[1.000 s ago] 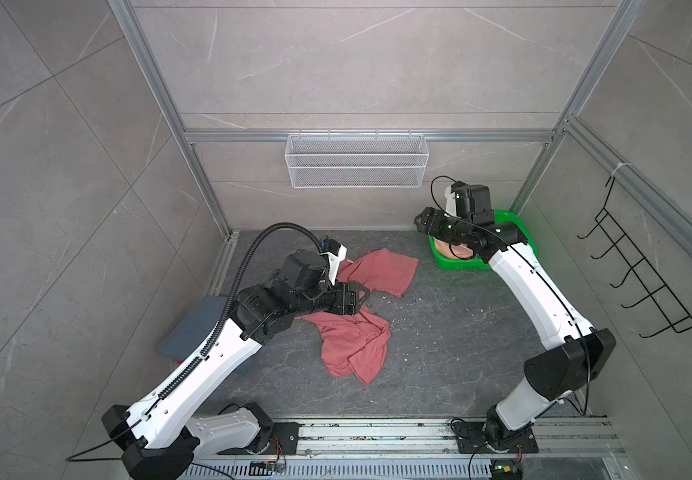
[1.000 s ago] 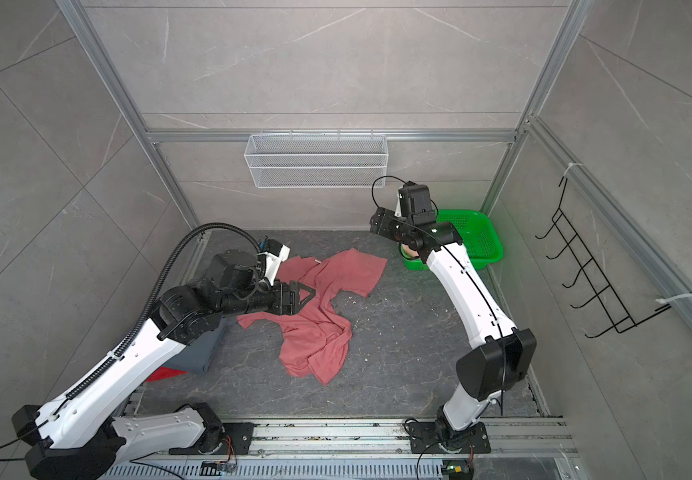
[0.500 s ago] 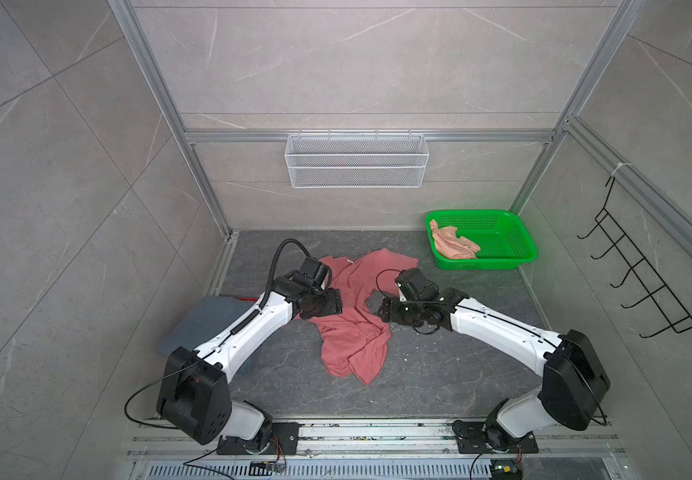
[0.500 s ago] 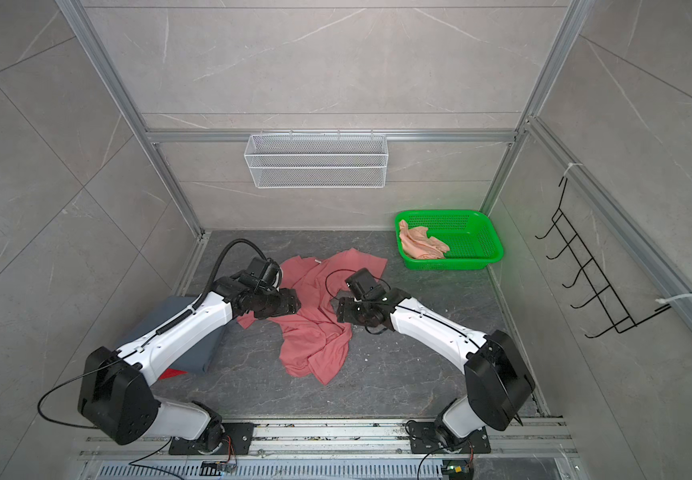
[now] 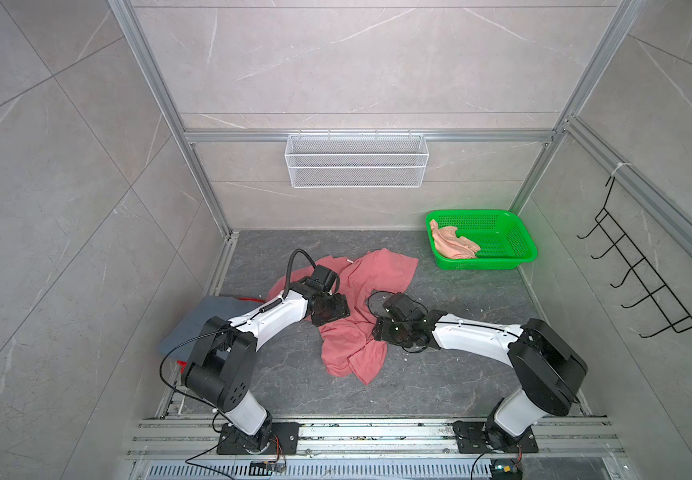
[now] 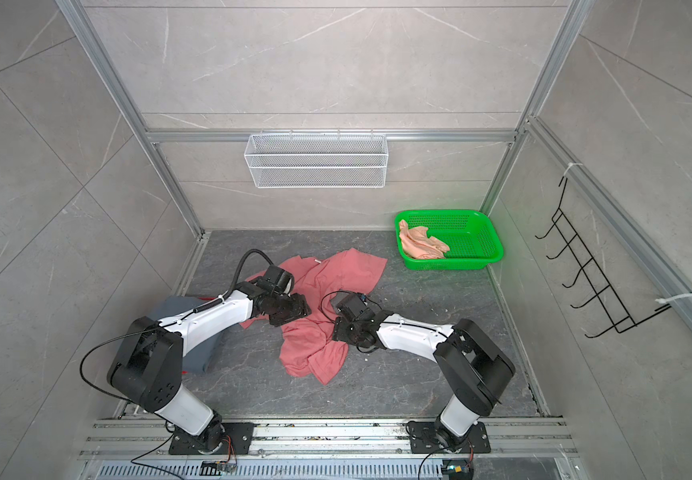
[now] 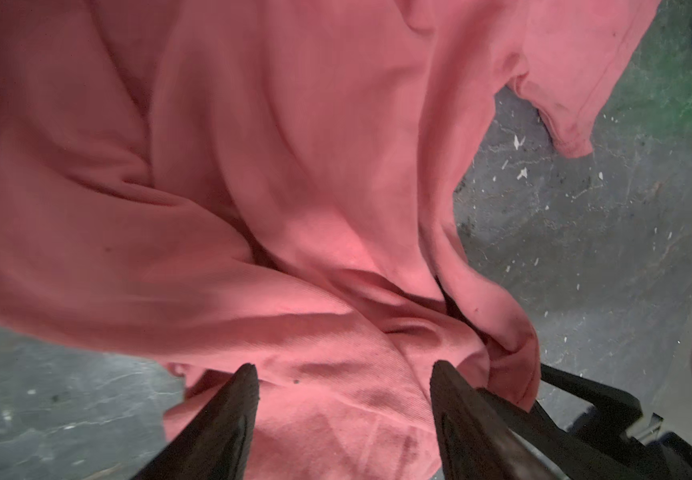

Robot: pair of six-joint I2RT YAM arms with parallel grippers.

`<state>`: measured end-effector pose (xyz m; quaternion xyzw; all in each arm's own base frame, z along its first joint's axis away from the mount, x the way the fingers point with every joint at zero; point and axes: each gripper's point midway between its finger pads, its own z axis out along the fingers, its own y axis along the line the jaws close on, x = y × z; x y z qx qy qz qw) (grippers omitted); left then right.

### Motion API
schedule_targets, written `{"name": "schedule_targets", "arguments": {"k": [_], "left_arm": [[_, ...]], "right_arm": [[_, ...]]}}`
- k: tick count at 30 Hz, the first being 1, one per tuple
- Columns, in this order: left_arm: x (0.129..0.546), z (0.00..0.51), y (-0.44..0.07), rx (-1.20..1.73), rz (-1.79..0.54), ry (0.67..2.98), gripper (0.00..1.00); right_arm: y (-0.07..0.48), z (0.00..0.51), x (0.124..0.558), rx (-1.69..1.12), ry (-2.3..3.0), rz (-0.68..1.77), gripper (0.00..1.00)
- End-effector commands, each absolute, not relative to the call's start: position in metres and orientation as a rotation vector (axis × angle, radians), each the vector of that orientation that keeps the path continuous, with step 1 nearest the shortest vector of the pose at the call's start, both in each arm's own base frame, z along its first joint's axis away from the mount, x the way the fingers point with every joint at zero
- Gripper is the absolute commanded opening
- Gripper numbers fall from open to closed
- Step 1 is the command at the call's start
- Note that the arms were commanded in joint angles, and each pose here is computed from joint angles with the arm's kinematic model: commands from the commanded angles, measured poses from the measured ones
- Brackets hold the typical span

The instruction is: Fold and stack the t-shirts

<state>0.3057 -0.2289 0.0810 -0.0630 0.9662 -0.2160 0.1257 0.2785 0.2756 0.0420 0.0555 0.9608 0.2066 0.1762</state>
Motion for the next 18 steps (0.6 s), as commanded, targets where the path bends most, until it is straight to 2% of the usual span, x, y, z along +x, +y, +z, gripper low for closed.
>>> {"name": "schedule_targets", "arguments": {"k": [1, 6, 11, 14, 18], "left_arm": [[0.298, 0.086, -0.251, -0.231, -0.744, 2.793, 0.68], [0.292, 0.075, -0.262, -0.244, -0.707, 2.811, 0.67], [0.292, 0.058, -0.271, -0.255, -0.656, 2.850, 0.62], [0.292, 0.048, -0.273, -0.257, -0.613, 2.875, 0.53], [0.293, 0.040, -0.274, -0.268, -0.579, 2.892, 0.31]], "right_arm": [[0.279, 0.031, 0.283, 0.185, 2.704, 0.590, 0.69], [0.285, 0.025, 0.284, 0.186, 2.705, 0.624, 0.57], [0.284, 0.027, 0.282, 0.177, 2.700, 0.640, 0.32], [0.283, 0.031, 0.280, 0.162, 2.693, 0.650, 0.21], [0.281, 0.037, 0.278, 0.138, 2.682, 0.651, 0.13]]}}
